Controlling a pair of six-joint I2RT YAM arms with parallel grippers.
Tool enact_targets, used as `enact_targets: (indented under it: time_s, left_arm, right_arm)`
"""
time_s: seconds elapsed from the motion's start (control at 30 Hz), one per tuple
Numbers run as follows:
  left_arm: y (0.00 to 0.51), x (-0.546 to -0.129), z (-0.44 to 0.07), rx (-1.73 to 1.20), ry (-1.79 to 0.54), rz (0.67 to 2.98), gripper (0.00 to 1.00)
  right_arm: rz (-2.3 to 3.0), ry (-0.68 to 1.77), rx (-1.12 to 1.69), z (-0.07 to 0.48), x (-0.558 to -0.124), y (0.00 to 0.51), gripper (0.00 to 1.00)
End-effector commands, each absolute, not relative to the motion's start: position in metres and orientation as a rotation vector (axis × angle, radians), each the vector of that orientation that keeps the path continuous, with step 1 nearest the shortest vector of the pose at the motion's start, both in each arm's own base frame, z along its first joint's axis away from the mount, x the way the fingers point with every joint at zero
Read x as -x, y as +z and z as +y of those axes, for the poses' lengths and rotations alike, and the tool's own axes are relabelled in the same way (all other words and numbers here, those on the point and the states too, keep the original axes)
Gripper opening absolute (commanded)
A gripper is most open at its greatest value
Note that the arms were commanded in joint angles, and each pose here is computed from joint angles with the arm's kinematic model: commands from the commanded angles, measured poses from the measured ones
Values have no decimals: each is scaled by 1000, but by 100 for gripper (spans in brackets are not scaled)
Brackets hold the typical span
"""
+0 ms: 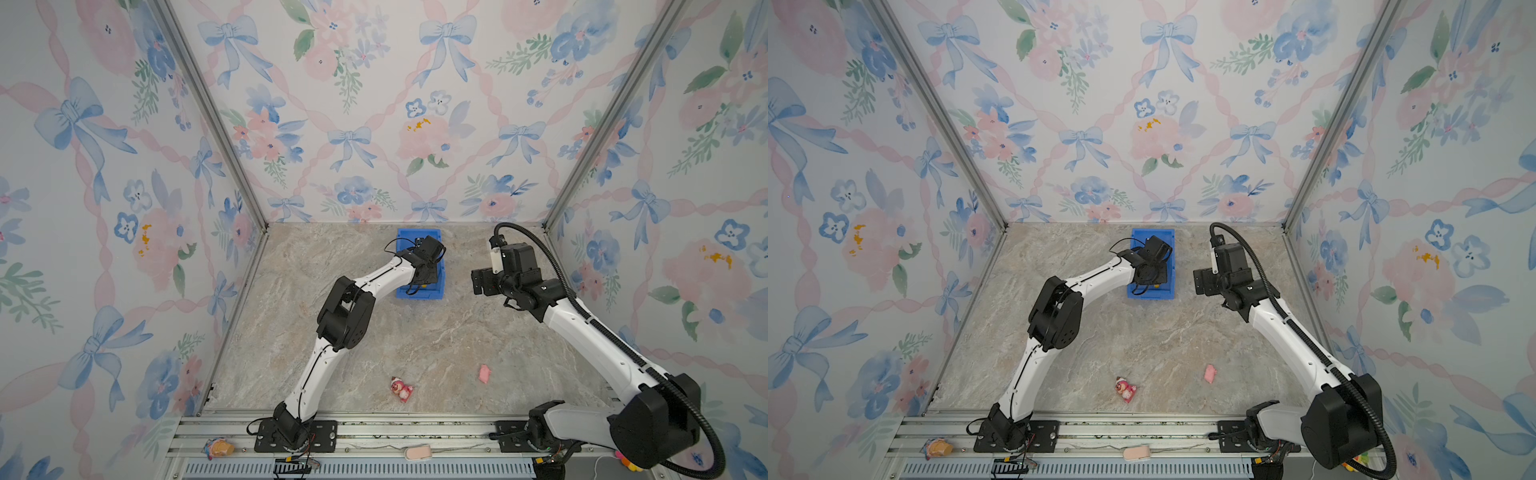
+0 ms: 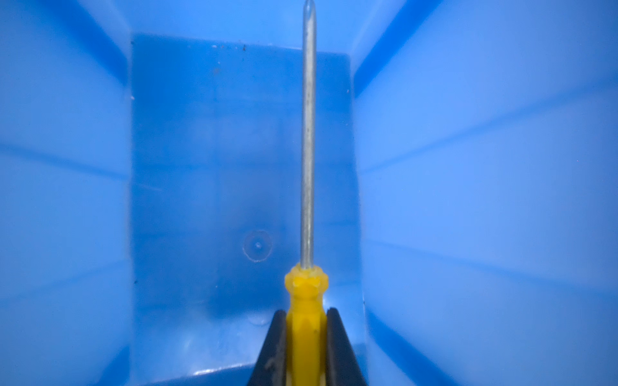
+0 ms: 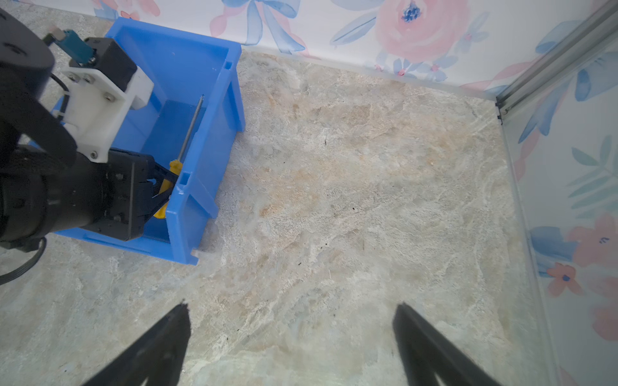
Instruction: Put the screwdriver in the bin
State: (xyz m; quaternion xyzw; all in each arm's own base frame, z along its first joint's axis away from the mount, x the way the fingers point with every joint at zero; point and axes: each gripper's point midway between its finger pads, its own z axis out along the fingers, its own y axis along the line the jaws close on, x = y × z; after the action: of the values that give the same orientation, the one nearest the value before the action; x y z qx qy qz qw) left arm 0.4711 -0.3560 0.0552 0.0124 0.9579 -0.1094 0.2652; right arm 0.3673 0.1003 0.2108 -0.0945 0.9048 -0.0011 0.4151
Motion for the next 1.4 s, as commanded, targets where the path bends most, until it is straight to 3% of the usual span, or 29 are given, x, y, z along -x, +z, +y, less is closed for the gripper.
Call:
enact_targets:
  time_s: [0.0,0.23,0.53,0.67,0.9,1.07,1.17,1.37]
  left_arm:
    - [36,-475,-351,-9,-244,2606,0]
    - [26,-476,-347,5,-212,2613,0]
    - [52,-482,-349,18,-232,2562,31]
    - [80,-484,-348,17,-256,2517,50]
    - [151,-465,-339,-11,-292,2423,55]
    - [181,-431,-309,-95,-237,2371,67]
    - [188,-407,-283,-162,-206,2322,95]
    - [160,-372,-175,30,-177,2320,98]
  right_arm:
    - [2252,-16,255,100,-364,215,97]
    - [2247,-23,253,99,-363,217,97]
    - [2221,-26,246,97,-365,229,97]
    - [2201,-17,231,95,-362,237,97]
    - [2172,23,234,99,-358,244,97]
    - [2164,116,117,91,-358,238,97]
    - [2168,198,-12,77,-359,234,97]
    - [2183,133,-177,39,-359,209,97]
